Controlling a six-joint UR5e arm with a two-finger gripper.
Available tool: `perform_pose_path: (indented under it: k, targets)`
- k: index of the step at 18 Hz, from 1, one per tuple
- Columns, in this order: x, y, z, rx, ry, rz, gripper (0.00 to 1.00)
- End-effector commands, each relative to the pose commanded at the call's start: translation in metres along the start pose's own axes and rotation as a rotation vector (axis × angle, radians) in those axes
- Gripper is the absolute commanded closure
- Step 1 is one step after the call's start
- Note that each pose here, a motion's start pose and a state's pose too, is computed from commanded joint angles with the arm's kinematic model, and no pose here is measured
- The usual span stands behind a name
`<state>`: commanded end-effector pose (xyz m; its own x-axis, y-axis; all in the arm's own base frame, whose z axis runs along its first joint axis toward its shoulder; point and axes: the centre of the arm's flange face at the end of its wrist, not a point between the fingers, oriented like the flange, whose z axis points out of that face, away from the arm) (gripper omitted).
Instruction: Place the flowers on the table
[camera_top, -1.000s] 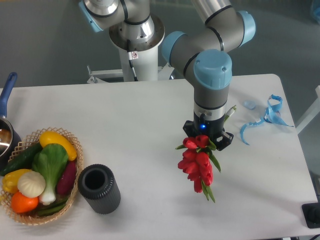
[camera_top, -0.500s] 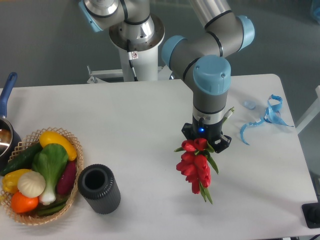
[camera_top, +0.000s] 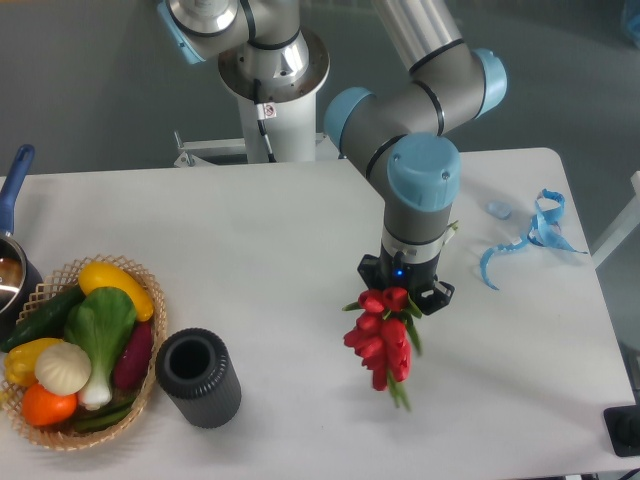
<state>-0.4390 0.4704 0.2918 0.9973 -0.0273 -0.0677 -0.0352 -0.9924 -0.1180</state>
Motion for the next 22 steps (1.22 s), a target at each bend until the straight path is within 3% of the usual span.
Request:
perform_pose_path:
  k: [1, 2, 3, 15, 20, 22]
  targets:
    - [0.000, 0.000, 0.003, -0.002, 0.003, -0.002, 0.40]
    - [0.000, 0.000, 0.005, -0.006, 0.004, -0.002, 0.13]
    - [0.000, 0.000, 0.006, -0.005, 0.000, -0.003, 0.00]
    - [0.006, 0.013, 0.000, 0.019, -0.048, 0.017, 0.00]
    - [0.012, 0.028, -0.004, 0.020, -0.066, 0.134, 0.00]
    - [0.015, 0.030, -0.001, 0.017, -0.059, 0.139, 0.00]
